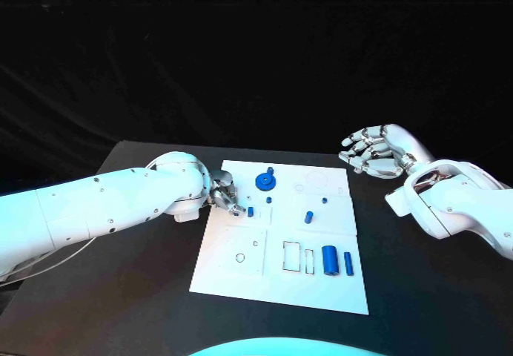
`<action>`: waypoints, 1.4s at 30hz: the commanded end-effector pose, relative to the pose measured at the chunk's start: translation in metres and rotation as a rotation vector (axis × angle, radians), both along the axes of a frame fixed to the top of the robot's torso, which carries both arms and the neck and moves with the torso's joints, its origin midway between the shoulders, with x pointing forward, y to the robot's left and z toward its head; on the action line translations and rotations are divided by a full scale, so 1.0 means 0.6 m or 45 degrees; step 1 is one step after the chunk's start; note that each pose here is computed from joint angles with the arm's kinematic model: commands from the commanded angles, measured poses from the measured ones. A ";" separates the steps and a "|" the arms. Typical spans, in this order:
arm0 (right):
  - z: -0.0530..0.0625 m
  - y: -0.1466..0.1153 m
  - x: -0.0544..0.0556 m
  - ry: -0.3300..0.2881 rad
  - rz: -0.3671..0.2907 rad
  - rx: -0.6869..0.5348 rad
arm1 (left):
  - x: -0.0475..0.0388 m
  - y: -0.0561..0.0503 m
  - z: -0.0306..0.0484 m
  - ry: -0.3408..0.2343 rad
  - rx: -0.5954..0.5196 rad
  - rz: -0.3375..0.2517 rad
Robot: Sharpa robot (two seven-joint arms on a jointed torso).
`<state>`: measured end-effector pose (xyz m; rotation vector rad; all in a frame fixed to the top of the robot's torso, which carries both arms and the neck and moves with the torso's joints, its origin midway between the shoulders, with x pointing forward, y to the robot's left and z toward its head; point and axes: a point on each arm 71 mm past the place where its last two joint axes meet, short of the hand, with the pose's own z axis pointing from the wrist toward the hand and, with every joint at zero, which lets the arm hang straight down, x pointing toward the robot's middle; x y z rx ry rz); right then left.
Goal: Assemble the parts on the task board
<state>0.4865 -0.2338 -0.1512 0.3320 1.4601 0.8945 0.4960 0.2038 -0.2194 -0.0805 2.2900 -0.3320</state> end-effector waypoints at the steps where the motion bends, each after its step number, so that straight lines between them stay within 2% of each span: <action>1: -0.001 0.001 0.000 0.007 0.011 -0.007 | -0.001 0.002 -0.006 0.010 -0.001 0.020; 11: -0.003 -0.001 0.000 0.018 0.011 -0.017 | 0.003 0.008 0.001 -0.036 -0.046 0.061; 21: -0.003 -0.003 0.002 0.020 0.007 -0.023 | 0.007 0.009 0.021 -0.104 -0.148 0.106; 25: -0.003 -0.004 0.002 0.017 0.006 -0.023 | 0.008 0.008 0.033 -0.159 -0.210 0.107; 27: -0.003 -0.004 0.003 0.016 0.005 -0.023 | 0.010 0.004 0.041 -0.195 -0.288 0.095; 31: -0.004 -0.006 0.004 0.017 0.003 -0.023 | 0.011 -0.009 0.057 -0.280 -0.497 0.035; 34: -0.004 -0.008 0.005 0.020 0.005 -0.026 | 0.009 -0.027 0.068 -0.384 -0.613 -0.060; 39: -0.007 -0.009 0.006 0.027 0.012 -0.031 | 0.001 -0.055 0.072 -0.565 -0.625 -0.246; 42: -0.008 -0.008 0.006 0.030 0.015 -0.032 | -0.002 -0.066 0.068 -0.630 -0.574 -0.337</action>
